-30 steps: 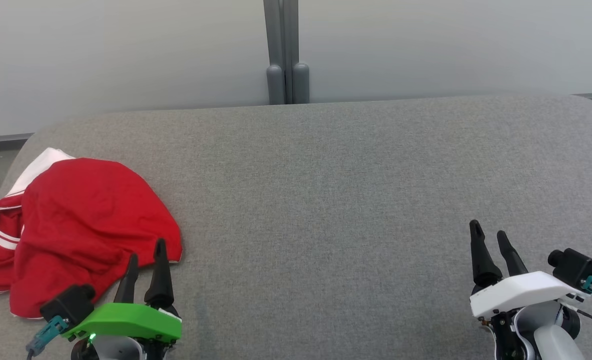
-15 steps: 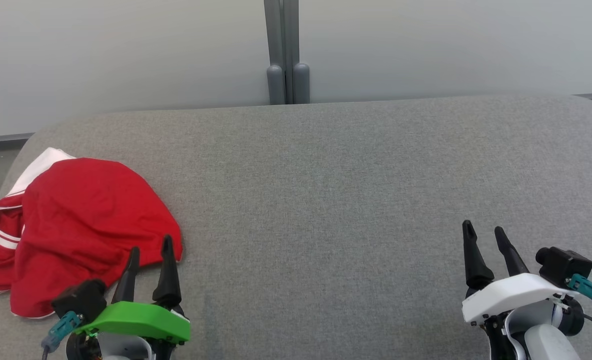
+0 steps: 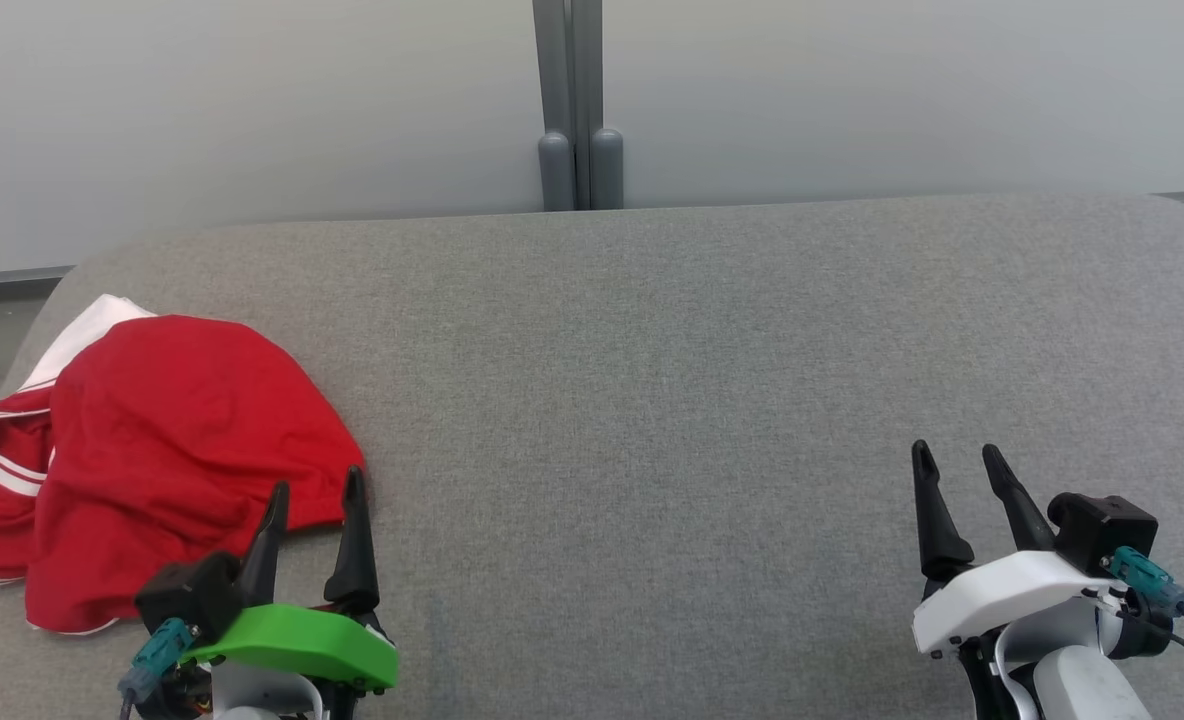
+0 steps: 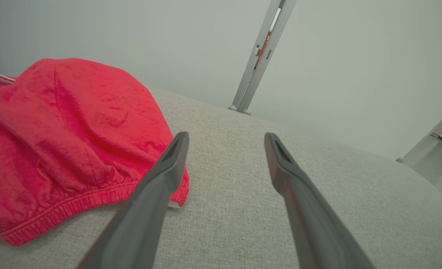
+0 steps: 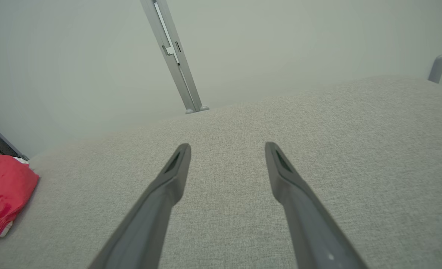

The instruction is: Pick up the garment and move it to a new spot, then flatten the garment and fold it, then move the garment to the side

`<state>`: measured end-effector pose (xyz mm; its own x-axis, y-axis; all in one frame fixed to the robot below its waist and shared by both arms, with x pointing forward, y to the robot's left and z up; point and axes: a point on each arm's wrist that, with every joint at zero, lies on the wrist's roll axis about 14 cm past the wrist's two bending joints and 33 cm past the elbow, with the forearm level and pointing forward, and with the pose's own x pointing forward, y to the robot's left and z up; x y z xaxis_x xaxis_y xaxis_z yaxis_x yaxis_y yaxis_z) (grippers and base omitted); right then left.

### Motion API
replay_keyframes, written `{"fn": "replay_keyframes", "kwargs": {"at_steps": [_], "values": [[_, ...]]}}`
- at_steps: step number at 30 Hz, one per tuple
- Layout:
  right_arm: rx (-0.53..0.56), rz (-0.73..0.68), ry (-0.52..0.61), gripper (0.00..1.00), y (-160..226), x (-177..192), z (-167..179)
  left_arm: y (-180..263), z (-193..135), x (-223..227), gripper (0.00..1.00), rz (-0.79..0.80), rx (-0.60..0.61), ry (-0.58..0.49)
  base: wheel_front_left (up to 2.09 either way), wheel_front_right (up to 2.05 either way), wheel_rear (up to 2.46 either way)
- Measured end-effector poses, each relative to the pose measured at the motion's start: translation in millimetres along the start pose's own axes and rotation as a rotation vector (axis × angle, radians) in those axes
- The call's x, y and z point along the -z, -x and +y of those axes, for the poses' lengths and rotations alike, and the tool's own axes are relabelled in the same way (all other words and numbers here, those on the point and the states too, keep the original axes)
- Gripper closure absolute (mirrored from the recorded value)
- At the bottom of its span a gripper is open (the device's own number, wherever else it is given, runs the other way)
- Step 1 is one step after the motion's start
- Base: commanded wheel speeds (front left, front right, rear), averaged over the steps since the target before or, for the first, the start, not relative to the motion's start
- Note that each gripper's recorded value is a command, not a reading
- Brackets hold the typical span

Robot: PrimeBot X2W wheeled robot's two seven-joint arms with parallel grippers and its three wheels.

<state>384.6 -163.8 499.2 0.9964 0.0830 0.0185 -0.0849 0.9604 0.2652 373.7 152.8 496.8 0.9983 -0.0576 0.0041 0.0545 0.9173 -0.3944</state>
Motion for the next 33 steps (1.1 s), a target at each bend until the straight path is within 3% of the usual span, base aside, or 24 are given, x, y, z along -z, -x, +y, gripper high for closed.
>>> {"fn": "replay_keyframes", "kwargs": {"at_steps": [13,33], "values": [[-0.038,-0.009,0.116,0.0,-1,0,8,1,-5,-3,0.0,-0.022,0.02,-0.098,0.0,0.0,0.0],[-0.084,-0.023,0.243,0.0,-2,1,17,3,-7,-2,0.0,-0.039,0.03,-0.132,0.0,0.0,0.0]]}}
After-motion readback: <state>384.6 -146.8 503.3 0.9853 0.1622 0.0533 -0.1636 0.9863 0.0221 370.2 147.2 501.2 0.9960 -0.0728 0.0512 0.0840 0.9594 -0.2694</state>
